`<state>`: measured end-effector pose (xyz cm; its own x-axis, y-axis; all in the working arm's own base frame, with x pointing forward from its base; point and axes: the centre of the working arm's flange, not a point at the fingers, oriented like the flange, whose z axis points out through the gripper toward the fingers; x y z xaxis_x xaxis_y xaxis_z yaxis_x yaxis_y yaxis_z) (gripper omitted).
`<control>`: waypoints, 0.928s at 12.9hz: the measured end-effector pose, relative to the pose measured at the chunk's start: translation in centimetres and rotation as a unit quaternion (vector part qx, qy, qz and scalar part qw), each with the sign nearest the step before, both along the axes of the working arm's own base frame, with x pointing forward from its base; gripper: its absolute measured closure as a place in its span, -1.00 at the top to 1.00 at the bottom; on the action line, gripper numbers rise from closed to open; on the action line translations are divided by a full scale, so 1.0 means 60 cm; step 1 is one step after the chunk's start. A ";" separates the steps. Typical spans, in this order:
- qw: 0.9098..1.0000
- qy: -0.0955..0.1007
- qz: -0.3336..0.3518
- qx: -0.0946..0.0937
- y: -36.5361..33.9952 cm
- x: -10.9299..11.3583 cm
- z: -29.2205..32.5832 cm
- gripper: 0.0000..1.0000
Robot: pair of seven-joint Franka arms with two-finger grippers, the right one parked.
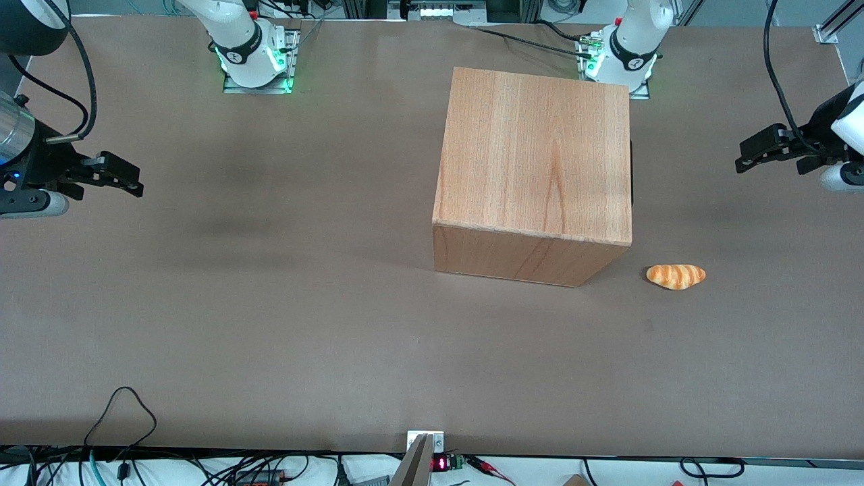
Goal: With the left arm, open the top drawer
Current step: 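Move the left gripper toward the black drawer handle on the wooden cabinet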
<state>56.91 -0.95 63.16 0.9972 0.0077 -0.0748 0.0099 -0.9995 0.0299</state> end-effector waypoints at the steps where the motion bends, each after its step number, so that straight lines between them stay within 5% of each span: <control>1: 1.000 0.000 0.000 0.000 0.000 0.000 0.000 1.00; 6: 1.000 0.006 0.001 0.000 0.001 0.001 -0.009 1.00; 12: 0.998 0.054 -0.009 -0.006 -0.017 0.014 -0.068 1.00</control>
<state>57.73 -1.98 59.07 0.9831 -0.0115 -0.1826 -0.0039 -0.9991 0.0419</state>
